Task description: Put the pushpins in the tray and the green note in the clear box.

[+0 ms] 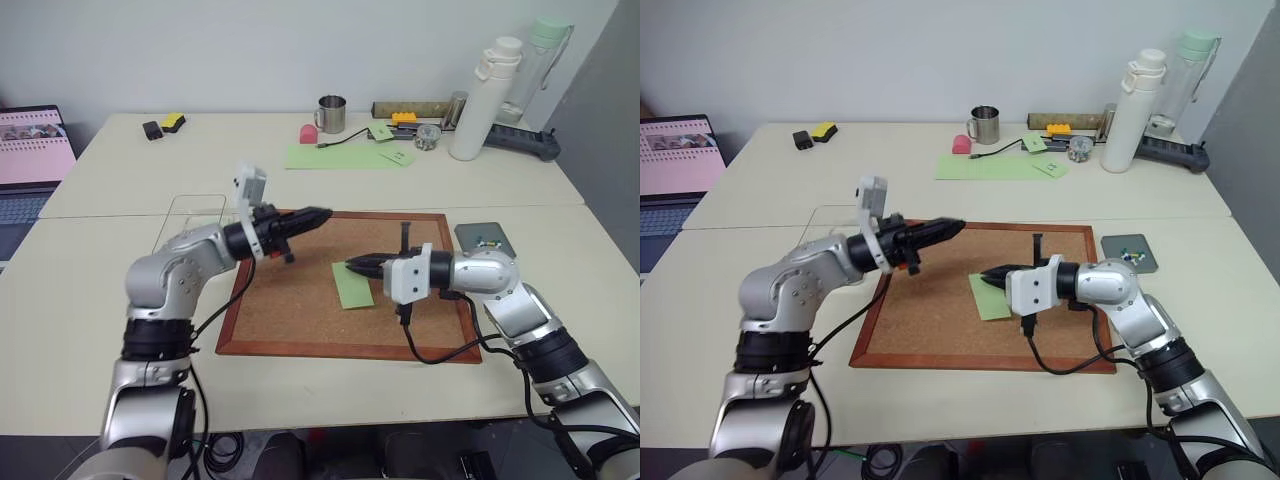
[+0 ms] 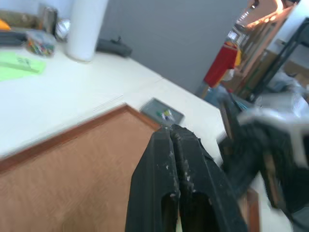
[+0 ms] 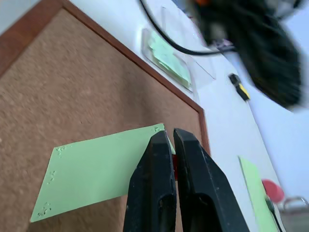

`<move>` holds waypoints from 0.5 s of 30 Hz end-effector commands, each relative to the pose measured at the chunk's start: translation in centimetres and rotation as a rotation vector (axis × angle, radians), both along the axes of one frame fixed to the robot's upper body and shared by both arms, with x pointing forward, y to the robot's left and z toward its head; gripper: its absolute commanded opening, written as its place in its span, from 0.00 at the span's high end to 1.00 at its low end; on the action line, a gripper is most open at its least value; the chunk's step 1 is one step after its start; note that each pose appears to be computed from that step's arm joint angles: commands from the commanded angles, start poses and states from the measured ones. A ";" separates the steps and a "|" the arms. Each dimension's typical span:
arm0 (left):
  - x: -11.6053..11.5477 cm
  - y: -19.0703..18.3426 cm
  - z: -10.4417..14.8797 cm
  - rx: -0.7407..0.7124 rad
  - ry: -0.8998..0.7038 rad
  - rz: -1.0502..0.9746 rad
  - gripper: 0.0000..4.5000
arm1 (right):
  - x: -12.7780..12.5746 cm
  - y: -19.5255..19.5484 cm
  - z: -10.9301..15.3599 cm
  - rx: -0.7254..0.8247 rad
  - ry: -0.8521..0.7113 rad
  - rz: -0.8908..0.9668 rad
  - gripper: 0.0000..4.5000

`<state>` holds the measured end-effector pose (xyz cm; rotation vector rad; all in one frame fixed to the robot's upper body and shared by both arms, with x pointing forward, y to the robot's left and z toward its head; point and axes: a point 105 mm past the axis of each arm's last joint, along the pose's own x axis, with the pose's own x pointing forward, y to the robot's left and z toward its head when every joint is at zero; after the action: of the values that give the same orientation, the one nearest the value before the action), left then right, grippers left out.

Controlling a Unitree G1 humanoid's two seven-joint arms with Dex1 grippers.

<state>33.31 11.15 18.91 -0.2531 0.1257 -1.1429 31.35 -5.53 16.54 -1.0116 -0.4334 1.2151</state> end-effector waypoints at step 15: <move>-2.7 -0.7 -1.9 0.079 -0.002 -0.127 0.31 | -0.8 0.3 5.3 0.174 -0.038 0.020 1.00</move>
<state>30.78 10.92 16.70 -0.1859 0.2123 -1.2342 31.33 -5.64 19.56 -0.8975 -0.4820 1.1706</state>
